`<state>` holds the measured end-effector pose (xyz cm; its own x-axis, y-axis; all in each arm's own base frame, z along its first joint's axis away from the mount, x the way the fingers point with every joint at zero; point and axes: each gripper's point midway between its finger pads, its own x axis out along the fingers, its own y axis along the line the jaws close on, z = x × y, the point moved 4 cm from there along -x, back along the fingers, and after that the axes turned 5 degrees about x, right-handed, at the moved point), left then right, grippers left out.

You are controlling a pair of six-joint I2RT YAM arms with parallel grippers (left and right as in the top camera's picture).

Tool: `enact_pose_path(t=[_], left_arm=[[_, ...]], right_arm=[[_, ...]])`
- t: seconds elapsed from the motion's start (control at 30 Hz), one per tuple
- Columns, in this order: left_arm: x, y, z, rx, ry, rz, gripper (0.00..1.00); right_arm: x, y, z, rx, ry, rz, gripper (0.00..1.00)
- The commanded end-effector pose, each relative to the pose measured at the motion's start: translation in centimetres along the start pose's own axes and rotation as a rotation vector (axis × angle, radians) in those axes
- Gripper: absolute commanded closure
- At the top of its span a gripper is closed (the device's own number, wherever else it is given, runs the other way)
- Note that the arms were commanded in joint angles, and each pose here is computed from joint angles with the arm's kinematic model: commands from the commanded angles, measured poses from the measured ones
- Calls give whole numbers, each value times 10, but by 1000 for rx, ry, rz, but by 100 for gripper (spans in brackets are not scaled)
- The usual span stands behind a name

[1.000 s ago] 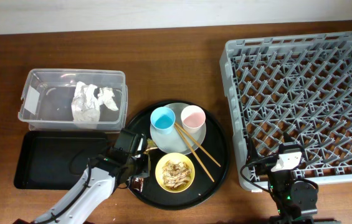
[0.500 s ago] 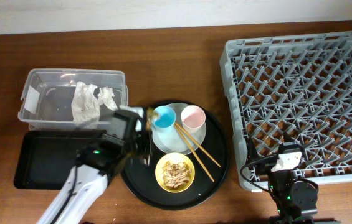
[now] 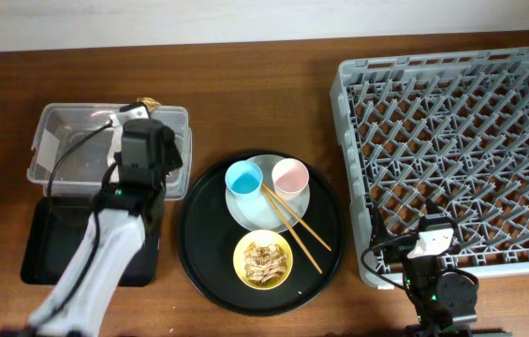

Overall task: Sort waste into correct bins and load items into the dishwasher rack
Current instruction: 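Drop the wrapper into the clear bin with the left gripper, then grasp the rim of the yellow bowl with the left gripper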

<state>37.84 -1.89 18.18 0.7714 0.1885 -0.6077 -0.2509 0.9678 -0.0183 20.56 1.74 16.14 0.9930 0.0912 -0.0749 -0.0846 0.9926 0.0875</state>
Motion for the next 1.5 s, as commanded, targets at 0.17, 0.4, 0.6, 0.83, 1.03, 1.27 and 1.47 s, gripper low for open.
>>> enact_pose_path(t=[0.17,0.4,0.6,0.83,1.03,1.27,1.47], left_arm=[[29,19,-3,-15,15,56,33],[-59,-50,12,-45,47,-525,36],[-139,-90,-30,63,216,-787,36],[-206,-133,-122,352,518,-933,36],[-230,-152,-172,597,554,-906,56],[-230,-165,-216,729,626,-830,58],[-215,-168,-242,788,711,-762,58]], right_arm=[[0,-1,-2,1,-1,-5,1],[0,-1,-2,1,-1,-5,1],[0,-1,-2,1,-1,-5,1],[0,-1,-2,1,-1,-5,1],[0,-1,-2,1,-1,-5,1],[0,-1,-2,1,-1,-5,1],[0,-1,-2,1,-1,-5,1]])
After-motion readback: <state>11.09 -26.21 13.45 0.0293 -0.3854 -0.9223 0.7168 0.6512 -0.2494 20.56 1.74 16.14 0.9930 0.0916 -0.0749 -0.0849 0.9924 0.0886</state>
